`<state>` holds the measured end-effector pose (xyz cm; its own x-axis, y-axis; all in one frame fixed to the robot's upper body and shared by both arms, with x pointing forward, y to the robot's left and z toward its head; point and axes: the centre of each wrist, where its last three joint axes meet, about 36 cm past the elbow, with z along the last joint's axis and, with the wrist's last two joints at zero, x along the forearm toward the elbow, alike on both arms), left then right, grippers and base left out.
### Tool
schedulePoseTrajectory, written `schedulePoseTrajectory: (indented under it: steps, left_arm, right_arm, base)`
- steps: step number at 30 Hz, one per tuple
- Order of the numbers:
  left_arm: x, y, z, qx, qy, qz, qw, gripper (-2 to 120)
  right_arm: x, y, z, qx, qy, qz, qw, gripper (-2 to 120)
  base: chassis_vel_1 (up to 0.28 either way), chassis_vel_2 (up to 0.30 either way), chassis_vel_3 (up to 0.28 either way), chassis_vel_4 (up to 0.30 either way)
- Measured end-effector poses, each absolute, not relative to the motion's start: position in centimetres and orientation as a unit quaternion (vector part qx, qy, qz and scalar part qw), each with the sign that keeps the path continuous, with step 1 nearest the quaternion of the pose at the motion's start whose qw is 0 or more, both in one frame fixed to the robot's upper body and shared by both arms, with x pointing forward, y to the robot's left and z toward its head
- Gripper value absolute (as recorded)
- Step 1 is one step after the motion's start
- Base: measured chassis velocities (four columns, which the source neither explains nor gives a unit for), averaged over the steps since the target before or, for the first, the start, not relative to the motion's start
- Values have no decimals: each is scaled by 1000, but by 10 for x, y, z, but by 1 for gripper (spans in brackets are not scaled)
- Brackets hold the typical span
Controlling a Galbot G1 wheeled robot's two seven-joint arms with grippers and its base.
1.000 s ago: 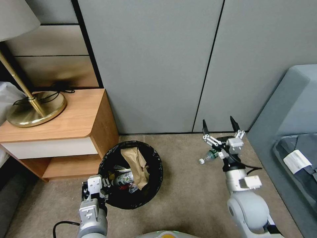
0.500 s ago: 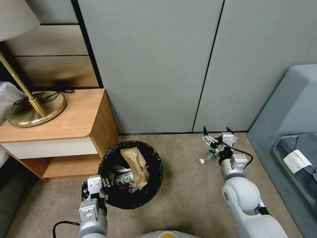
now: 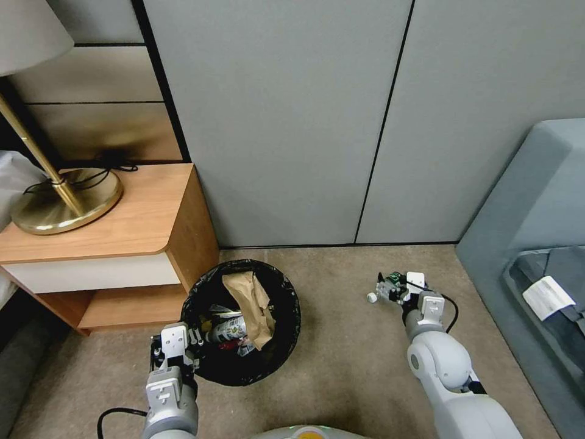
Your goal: Pick up the trash bin, then pick up the garbage from the floor and place it into the trash bin.
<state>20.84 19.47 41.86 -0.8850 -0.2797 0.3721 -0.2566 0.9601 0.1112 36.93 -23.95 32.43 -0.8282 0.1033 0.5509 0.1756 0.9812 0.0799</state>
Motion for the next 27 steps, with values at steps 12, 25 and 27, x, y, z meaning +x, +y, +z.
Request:
schedulePoseTrajectory:
  steps: [12, 25, 27]
  left_arm:
    - [208, 195, 419, 138, -970, -29, 196, 1]
    - [208, 195, 419, 138, -970, -29, 196, 1]
    - [208, 195, 419, 138, -970, -29, 196, 1]
  right_arm:
    - [371, -240, 295, -91, -938, -79, 325, 100]
    - [374, -245, 277, -90, -936, -82, 331, 100]
    - [377, -247, 274, -86, -938, -86, 324, 100]
  base:
    - [0, 0, 0, 0]
    - [0, 0, 0, 0]
    - [0, 0, 0, 0]
